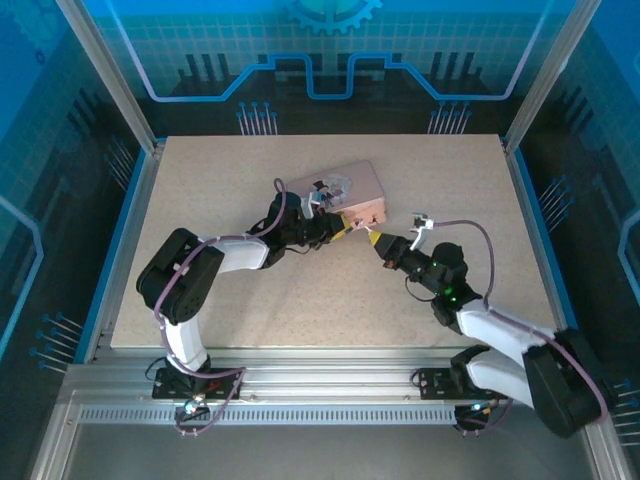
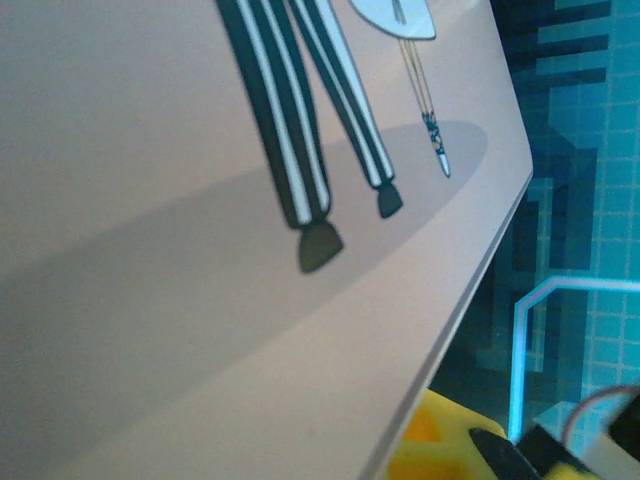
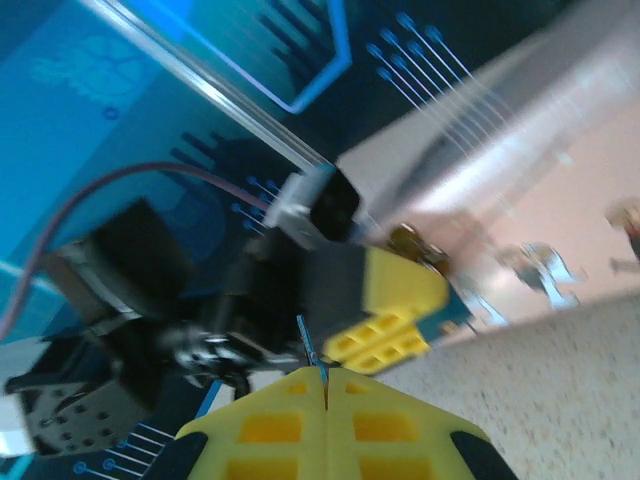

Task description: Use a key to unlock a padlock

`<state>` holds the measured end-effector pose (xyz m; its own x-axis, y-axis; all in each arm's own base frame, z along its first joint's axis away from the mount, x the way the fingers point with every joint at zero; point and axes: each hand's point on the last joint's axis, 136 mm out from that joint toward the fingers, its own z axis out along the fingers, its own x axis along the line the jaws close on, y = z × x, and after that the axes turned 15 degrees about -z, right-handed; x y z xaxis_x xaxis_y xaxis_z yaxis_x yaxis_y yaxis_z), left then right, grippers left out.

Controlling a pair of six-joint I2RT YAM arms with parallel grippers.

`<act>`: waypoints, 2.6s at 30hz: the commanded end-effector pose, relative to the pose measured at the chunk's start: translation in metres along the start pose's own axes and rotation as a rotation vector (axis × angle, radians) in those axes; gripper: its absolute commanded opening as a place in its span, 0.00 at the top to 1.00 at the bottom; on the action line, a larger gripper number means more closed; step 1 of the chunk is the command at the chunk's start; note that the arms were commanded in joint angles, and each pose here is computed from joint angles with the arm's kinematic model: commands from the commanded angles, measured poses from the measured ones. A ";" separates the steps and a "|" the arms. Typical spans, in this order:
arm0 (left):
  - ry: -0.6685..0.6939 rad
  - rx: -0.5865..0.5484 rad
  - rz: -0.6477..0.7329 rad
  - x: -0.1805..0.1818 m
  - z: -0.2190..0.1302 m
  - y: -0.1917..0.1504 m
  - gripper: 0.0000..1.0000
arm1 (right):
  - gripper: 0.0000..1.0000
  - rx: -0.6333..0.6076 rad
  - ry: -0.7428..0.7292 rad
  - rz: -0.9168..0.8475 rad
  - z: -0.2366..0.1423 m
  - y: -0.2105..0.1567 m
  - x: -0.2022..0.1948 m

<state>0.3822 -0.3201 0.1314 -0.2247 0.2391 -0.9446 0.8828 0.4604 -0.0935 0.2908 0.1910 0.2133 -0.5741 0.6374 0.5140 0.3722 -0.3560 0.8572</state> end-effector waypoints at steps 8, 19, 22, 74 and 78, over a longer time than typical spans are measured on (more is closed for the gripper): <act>-0.062 0.056 0.016 -0.014 -0.002 -0.009 0.92 | 1.00 -0.045 0.000 -0.243 -0.029 0.022 0.022; -0.071 0.054 0.013 -0.018 -0.003 -0.009 0.92 | 1.00 0.075 -0.071 -0.272 -0.010 -0.004 0.003; -0.052 0.049 0.017 -0.015 -0.004 -0.009 0.90 | 1.00 0.125 -0.121 -0.340 -0.005 -0.014 -0.004; -0.001 -0.216 0.101 -0.108 -0.170 -0.073 0.38 | 1.00 0.006 -0.122 -1.416 0.062 0.039 0.156; -0.006 -0.229 0.092 -0.109 -0.172 -0.072 0.45 | 1.00 -0.010 -0.089 -1.419 0.058 0.036 0.166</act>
<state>0.2739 -0.2355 0.2822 -0.1373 0.3045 -0.9426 0.7971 0.5989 0.0773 0.2575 0.3197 0.2955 -0.4576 0.4554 -0.7637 -0.4215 0.6451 0.6373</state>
